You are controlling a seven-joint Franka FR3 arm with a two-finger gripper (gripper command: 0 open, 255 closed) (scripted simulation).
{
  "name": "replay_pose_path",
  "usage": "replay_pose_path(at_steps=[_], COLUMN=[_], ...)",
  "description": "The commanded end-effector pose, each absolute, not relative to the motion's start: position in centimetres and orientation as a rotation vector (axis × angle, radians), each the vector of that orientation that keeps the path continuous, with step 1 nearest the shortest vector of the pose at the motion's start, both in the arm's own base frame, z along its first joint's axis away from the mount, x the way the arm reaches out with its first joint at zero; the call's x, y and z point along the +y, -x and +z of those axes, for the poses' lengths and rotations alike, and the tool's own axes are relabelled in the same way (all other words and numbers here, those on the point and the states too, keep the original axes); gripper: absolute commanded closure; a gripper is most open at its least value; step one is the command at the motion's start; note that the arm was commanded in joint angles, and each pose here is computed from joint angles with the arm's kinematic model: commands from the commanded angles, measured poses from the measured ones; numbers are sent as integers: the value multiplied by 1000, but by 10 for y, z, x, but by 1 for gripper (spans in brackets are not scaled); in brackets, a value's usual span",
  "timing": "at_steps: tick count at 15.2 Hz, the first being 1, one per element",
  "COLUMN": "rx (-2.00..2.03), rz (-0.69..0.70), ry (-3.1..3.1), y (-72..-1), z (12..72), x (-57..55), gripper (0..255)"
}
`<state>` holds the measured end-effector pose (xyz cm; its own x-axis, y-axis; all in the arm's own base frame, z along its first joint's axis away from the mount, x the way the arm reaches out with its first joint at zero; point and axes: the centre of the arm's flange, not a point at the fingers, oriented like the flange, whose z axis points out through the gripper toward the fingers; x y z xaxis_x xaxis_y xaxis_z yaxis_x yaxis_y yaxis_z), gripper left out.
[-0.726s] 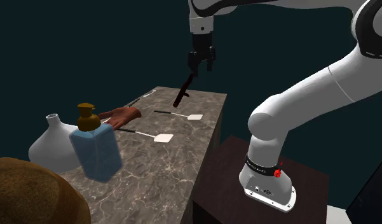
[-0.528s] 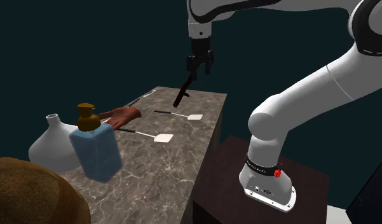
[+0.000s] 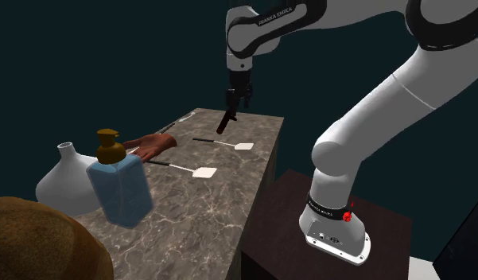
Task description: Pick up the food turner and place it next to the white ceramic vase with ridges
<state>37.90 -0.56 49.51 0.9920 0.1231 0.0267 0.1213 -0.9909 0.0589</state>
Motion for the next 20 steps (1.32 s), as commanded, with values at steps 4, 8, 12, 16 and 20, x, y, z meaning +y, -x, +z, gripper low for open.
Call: replay_pose_path(at_steps=[4,8,12,16,20], rx=[360,496,577,577,577], rz=[73,92,103,103,103], ry=[-3093,-3099,-3099,-3099,-3099], y=[-422,-454,-474,-475,-476], z=[442,402,373,352,338], x=[-11,-9,-6,-5,-5], gripper=[0,0,0,0,0])
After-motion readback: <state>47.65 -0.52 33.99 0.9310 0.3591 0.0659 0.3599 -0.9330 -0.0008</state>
